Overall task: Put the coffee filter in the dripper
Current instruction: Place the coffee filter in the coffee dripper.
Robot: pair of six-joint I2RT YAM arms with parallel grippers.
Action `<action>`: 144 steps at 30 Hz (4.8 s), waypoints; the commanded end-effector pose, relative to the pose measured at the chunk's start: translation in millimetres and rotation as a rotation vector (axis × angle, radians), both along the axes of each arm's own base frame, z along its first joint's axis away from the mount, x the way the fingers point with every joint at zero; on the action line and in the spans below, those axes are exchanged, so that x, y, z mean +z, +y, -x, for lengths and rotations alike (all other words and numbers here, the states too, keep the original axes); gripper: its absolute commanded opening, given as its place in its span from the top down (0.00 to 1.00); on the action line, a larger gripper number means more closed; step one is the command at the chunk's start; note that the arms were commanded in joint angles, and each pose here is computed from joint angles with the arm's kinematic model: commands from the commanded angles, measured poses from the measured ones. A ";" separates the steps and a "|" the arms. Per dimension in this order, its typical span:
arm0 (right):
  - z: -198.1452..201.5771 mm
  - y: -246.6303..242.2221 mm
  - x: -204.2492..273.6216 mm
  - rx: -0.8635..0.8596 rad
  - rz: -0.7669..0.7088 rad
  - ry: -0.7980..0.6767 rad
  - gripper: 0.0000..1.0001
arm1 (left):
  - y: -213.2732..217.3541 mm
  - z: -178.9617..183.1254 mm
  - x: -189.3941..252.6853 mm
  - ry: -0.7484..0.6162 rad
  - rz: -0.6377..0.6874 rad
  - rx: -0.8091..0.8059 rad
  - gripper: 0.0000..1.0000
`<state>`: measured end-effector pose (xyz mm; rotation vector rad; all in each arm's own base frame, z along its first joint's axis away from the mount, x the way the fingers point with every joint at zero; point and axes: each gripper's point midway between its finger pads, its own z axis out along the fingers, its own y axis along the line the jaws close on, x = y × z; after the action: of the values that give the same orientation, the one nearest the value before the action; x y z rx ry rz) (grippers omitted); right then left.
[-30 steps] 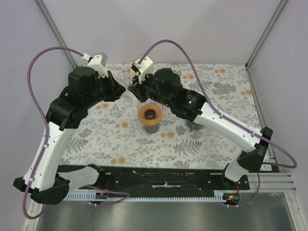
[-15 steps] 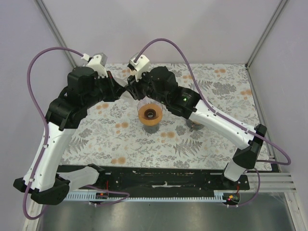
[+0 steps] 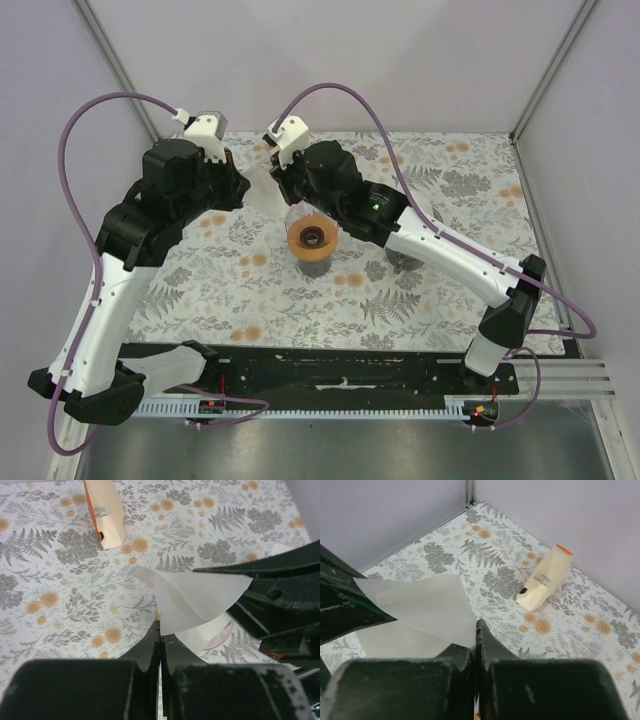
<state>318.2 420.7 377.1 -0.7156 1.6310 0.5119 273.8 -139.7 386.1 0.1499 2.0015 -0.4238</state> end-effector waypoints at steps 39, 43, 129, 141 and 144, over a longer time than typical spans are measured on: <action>28.5 -84.6 -57.6 0.011 0.196 0.412 1.00 | -56.0 5.2 -20.2 0.032 -0.129 -0.469 0.45; 30.2 -85.2 -70.1 -0.010 0.206 0.467 1.00 | -66.9 10.3 -33.3 0.088 -0.070 -0.502 0.30; 19.5 -40.1 -217.5 0.115 0.567 0.543 1.00 | -49.5 -11.5 -130.2 0.423 0.108 -0.344 0.26; 25.5 -30.8 -153.0 0.168 0.432 0.477 1.00 | -50.1 -18.5 -138.0 0.413 0.061 -0.330 0.39; 26.2 -32.1 -140.0 0.172 0.414 0.452 0.95 | -49.6 -18.3 -134.8 0.403 0.058 -0.332 0.41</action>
<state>291.5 366.6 162.1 -1.1680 2.3459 0.3334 289.1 -181.0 234.6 0.3504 2.4279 -0.7545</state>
